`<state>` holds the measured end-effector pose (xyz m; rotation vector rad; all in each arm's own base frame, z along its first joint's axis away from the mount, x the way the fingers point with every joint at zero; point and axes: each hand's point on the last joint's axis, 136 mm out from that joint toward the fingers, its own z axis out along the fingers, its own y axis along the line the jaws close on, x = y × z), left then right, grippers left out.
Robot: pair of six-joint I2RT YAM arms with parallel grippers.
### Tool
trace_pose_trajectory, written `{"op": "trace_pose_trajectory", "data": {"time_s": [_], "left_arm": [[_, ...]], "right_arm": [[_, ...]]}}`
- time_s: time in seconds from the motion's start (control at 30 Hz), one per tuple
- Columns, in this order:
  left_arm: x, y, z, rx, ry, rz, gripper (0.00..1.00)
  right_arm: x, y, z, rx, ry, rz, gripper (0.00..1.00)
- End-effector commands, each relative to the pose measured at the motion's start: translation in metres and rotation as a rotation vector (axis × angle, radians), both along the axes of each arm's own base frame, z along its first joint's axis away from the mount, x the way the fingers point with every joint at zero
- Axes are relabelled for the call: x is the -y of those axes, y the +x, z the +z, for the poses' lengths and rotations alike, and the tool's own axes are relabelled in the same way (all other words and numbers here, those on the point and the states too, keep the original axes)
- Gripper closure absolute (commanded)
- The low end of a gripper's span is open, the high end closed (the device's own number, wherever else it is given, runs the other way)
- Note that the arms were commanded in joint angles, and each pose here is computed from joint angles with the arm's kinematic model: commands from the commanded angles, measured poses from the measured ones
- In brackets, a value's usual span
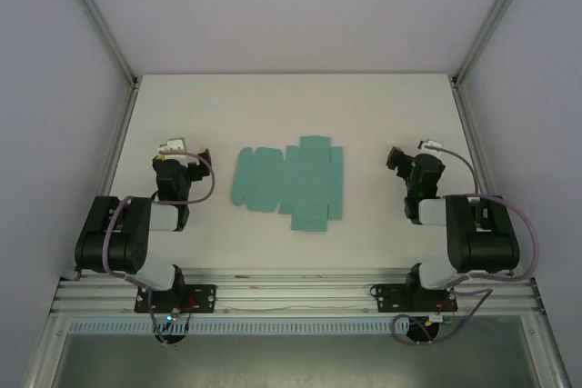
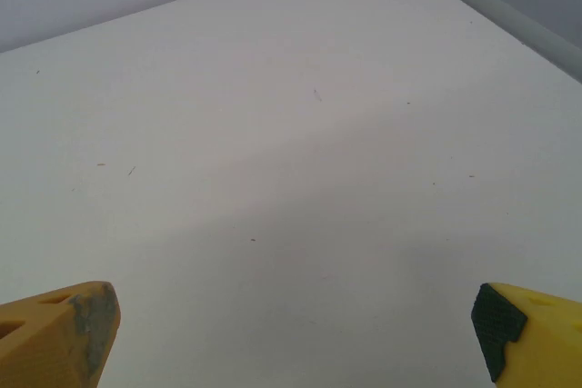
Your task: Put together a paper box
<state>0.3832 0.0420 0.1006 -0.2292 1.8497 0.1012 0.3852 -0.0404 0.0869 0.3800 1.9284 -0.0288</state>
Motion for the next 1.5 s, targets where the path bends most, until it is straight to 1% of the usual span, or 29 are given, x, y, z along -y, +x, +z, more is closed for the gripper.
{"op": "trace_pose_trajectory", "data": {"time_s": [0.0, 1.0, 1.1, 1.17, 1.3, 1.37, 1.47], "left_arm": [[0.002, 0.004, 0.004, 0.002, 0.017, -0.013, 0.00], [0.002, 0.004, 0.003, -0.001, 0.016, -0.013, 0.00], [0.000, 0.006, 0.009, 0.017, 0.018, -0.003, 0.00], [-0.003, 0.006, 0.016, -0.016, 0.011, 0.020, 0.00], [-0.004, 0.004, 0.038, -0.036, 0.005, 0.040, 0.00], [-0.002, 0.003, 0.050, -0.037, -0.045, 0.043, 0.00], [0.016, 0.009, 0.062, -0.072, -0.136, -0.017, 0.00]], "right_arm": [[0.003, 0.005, 0.011, 0.037, 0.003, -0.019, 0.00], [0.003, 0.005, 0.011, 0.036, 0.005, -0.019, 0.00], [0.003, 0.005, 0.011, 0.038, 0.004, -0.019, 0.00], [0.005, 0.006, 0.016, 0.048, 0.003, -0.033, 0.00], [0.009, 0.005, 0.036, 0.011, -0.002, -0.057, 0.00], [0.009, 0.002, 0.052, -0.005, 0.001, -0.075, 0.00], [0.000, -0.003, 0.074, -0.015, 0.062, -0.072, 0.00]]}}
